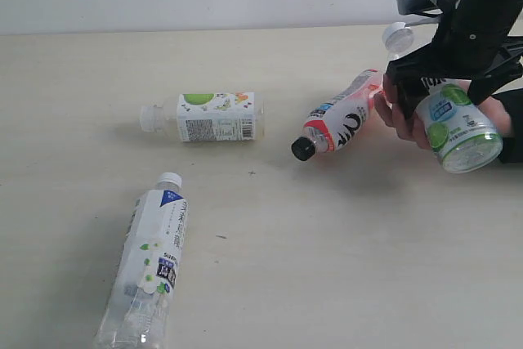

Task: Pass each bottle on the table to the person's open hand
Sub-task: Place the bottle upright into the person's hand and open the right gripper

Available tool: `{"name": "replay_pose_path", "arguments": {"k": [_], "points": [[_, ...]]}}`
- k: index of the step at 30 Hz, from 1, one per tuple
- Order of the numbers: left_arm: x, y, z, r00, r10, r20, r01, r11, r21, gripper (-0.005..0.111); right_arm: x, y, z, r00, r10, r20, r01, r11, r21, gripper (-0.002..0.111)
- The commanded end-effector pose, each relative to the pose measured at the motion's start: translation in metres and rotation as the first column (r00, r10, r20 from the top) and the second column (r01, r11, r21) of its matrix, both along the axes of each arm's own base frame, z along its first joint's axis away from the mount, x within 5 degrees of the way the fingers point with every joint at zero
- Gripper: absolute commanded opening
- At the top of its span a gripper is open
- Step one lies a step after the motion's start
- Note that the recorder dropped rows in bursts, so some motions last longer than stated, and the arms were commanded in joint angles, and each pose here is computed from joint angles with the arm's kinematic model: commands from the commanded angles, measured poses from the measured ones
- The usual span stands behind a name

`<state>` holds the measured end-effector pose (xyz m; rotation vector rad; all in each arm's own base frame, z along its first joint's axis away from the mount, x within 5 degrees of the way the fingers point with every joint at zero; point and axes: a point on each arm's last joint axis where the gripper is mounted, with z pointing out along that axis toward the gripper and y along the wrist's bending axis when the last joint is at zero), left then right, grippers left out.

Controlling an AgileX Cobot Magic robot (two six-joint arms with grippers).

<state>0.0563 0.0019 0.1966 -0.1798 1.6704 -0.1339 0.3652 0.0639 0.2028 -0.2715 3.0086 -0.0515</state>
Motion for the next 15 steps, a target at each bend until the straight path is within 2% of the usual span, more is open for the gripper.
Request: {"name": "replay_pose_path", "arguments": {"k": [1, 9, 15], "points": [[0.0, 0.0, -0.001, 1.0, -0.006, 0.005, 0.006, 1.0, -0.005, 0.0, -0.002, -0.002, 0.014, 0.999, 0.004, 0.036, -0.004, 1.0, 0.0, 0.09], [0.0, 0.0, -0.001, 1.0, -0.006, 0.005, 0.006, 1.0, -0.005, 0.0, -0.012, -0.004, 0.047, 0.992, 0.003, 0.124, -0.005, 1.0, 0.015, 0.09], [0.0, 0.0, -0.001, 1.0, -0.006, 0.005, 0.006, 1.0, -0.005, 0.0, -0.033, -0.007, 0.086, 0.982, 0.017, 0.189, -0.024, 0.999, 0.035, 0.088]]}}
